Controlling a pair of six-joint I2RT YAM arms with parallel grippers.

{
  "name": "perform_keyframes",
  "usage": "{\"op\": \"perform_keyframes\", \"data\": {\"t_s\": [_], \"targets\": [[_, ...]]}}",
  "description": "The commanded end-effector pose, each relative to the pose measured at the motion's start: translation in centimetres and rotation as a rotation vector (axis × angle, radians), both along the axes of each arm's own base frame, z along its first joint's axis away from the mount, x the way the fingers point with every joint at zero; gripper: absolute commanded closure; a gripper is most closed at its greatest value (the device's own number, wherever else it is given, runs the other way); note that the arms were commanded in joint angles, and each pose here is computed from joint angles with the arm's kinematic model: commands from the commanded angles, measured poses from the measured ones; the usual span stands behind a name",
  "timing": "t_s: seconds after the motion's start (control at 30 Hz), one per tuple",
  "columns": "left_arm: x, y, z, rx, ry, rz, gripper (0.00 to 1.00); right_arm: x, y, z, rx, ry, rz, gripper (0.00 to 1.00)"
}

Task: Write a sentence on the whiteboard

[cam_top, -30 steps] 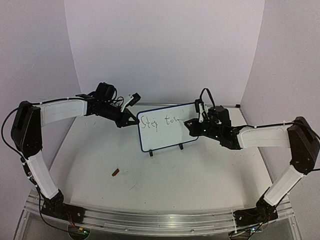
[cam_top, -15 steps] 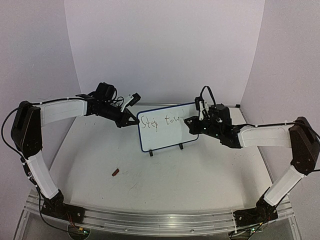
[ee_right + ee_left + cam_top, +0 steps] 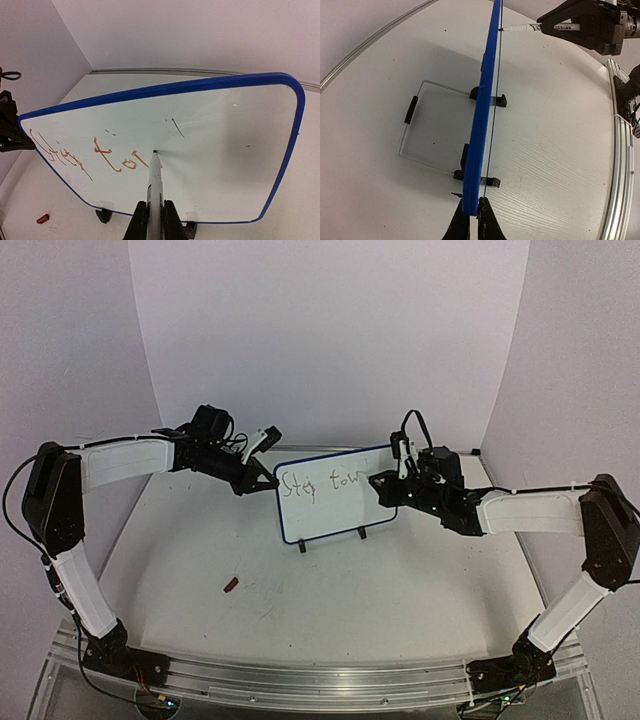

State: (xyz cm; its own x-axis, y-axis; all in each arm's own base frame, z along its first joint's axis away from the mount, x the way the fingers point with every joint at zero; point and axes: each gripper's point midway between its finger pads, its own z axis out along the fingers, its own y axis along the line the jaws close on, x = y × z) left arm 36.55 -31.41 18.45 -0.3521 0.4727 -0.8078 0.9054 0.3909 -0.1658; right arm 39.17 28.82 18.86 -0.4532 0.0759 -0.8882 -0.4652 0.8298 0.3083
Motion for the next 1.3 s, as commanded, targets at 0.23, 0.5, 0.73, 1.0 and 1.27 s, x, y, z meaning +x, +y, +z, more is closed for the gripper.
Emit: {"op": "perform_keyframes", "data": {"t_s": [0.23, 0.5, 0.73, 1.0, 1.27], "targets": [[-0.6, 0.9, -3.4, 0.118, 0.053, 0.007, 1.0, -2.7, -0.7, 5.2, 0.073, -0.088, 0.068, 1.0], [-0.7, 0.8, -3.4, 0.117, 0.056, 0.004, 1.0, -4.1, -2.0, 3.2, 0.081, -0.029, 0.126, 1.0], [-0.7, 0.8, -3.4, 0.118, 0.058, 0.004, 1.0, -2.5, -2.1, 1.9, 0.09, 0.009, 0.134, 1.0], [-0.7, 0.8, -3.3, 0.117, 0.055, 0.005, 1.0, -0.4, -1.9, 1.6, 0.122, 0.017, 0.119, 1.0], [-0.7, 0.9, -3.4, 0.119, 0.056, 0.006, 1.0, 0.8, -1.8, 1.9, 0.149, 0.007, 0.106, 1.0]]}}
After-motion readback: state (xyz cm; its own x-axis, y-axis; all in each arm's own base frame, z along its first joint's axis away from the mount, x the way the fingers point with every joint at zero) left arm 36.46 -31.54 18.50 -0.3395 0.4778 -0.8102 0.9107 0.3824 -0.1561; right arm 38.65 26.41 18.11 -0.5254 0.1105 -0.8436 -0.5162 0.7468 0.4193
